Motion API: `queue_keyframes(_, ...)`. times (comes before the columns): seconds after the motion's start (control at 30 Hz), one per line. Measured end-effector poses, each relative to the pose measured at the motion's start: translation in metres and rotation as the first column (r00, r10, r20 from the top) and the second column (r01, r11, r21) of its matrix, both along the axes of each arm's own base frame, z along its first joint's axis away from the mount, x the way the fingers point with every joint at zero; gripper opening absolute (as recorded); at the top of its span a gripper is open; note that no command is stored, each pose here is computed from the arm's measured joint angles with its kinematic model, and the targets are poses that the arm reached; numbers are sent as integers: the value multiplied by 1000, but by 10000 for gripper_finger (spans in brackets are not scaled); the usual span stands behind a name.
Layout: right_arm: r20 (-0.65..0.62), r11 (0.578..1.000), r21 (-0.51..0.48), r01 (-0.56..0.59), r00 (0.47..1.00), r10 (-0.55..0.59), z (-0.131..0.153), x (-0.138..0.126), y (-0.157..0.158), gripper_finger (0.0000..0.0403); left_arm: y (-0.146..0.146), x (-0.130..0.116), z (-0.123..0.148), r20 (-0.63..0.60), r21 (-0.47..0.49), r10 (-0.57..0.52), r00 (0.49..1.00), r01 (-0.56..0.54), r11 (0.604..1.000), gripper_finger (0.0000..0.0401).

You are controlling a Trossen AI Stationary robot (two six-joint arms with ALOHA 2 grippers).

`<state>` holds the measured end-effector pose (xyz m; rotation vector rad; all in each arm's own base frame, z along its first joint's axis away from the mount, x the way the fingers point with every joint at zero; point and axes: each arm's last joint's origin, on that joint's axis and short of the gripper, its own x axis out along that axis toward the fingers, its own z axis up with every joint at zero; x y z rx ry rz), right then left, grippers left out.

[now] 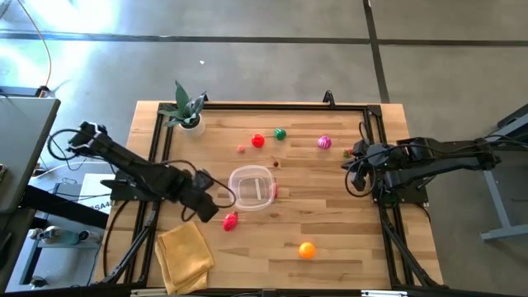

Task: Pick and placing Produce into tupperware
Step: Put the red dragon fruit into the transparent container

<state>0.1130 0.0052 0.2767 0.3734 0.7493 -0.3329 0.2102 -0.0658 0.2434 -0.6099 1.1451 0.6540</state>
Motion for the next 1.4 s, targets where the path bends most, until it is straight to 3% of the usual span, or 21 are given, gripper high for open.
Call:
queue_keyframes(0.17,1,1000,0,0,1000,0,0,0,0,0,-10,29,-1,-101,28,3,995,-1,1000,106)
queue_keyframes(0.43,2,1000,0,0,1000,0,0,0,0,0,-21,59,11,-101,23,19,995,-17,1000,106)
queue_keyframes(0.67,2,1000,0,0,1000,0,0,0,0,0,-25,64,15,-80,-68,8,997,-14,998,106)
queue_keyframes(1.13,2,1000,0,0,1000,0,0,0,0,0,-28,72,6,-73,-102,106,992,-113,988,106)
queue_keyframes(1.33,1,1000,1,0,1000,0,0,0,0,0,-29,77,-15,-101,-77,306,947,-314,946,106)
queue_keyframes(1.4,2,1000,0,0,1000,0,0,0,0,0,-31,81,-26,-140,-76,314,939,-326,942,106)
